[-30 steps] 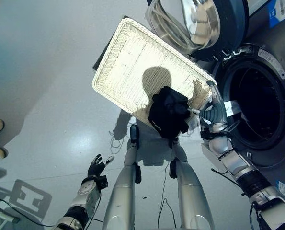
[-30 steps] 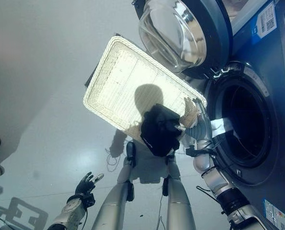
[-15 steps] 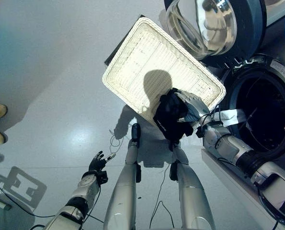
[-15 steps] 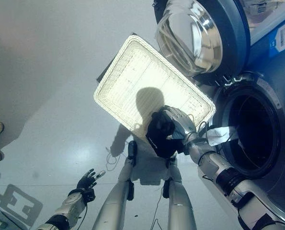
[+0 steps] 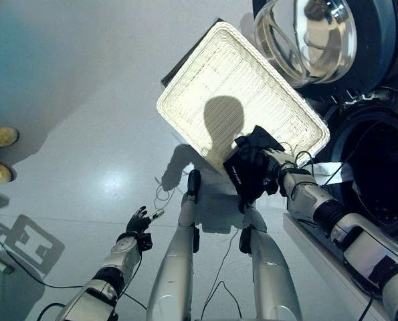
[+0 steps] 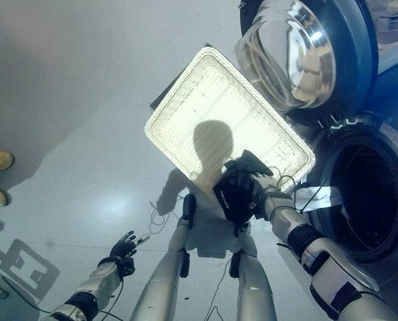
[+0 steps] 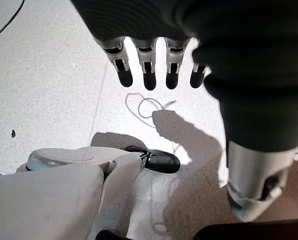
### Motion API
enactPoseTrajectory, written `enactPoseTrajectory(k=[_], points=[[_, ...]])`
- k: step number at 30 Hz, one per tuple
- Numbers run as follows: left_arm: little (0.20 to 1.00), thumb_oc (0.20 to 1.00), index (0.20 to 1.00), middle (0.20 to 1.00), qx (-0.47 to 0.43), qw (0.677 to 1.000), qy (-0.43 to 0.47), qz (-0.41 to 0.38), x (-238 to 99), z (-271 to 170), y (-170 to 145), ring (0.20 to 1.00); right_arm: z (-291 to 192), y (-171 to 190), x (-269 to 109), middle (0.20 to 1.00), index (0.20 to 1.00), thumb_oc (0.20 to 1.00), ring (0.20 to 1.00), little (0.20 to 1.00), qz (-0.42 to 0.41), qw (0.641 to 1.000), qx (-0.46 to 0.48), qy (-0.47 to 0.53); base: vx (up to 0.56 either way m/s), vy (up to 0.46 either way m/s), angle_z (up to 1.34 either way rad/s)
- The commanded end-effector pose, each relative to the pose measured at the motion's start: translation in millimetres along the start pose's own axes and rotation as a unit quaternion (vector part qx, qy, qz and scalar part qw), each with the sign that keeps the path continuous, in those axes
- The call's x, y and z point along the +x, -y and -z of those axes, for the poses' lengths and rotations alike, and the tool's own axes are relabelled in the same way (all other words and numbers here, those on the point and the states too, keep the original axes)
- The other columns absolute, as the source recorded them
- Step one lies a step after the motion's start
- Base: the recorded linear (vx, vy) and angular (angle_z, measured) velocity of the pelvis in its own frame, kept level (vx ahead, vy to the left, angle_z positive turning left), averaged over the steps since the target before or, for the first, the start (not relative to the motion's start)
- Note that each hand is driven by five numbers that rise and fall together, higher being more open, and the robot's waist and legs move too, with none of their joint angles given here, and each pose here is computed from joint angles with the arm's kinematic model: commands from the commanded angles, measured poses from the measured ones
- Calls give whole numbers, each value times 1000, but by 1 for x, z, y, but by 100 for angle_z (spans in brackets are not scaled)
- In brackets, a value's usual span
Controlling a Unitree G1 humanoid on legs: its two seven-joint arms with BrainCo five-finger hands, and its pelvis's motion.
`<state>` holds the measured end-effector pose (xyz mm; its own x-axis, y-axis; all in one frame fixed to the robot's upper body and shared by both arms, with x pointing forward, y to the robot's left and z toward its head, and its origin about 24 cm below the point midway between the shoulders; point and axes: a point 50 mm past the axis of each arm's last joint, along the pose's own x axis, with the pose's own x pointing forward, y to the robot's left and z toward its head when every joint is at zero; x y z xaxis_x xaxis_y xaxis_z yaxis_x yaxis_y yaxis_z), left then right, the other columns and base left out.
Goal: Put the clothes into the washing machine.
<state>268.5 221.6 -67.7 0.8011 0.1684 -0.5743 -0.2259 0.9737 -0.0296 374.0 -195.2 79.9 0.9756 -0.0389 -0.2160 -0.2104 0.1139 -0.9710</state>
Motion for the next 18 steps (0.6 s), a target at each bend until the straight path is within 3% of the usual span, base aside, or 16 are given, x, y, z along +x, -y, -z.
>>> enactPoseTrajectory(k=[1,3,6,7,8,9,18], points=[[1000,1000,1000,1000,31,1000,-4,1,0,2,3,1000,16,-4,-1,1000,1000,1000,1000,1000,-27,999,-18,-39,0,0,0],[1000,1000,1000,1000,40,999,-2,14,1,-1,11,1000,31,-14,2,1000,1000,1000,1000,1000,-52,994,-29,-91,8,-36,6],[1000,1000,1000,1000,40,999,-2,14,1,-1,11,1000,31,-14,2,1000,1000,1000,1000,1000,-52,994,-29,-91,8,-20,6],[1000,1000,1000,1000,44,999,-1,27,1,-2,22,1000,34,-21,4,856,856,856,856,856,-84,989,-54,-108,15,-24,13],[1000,1000,1000,1000,44,999,-1,27,1,-2,22,1000,34,-21,4,856,856,856,856,856,-84,989,-54,-108,33,-29,23],[1000,1000,1000,1000,44,998,-3,34,1,-3,29,1000,22,-24,5,200,200,200,200,200,-89,993,-18,-75,19,-6,11],[1000,1000,1000,1000,36,999,-3,36,0,-4,37,1000,8,-29,4,200,200,200,200,200,-80,993,73,-48,8,-6,14]])
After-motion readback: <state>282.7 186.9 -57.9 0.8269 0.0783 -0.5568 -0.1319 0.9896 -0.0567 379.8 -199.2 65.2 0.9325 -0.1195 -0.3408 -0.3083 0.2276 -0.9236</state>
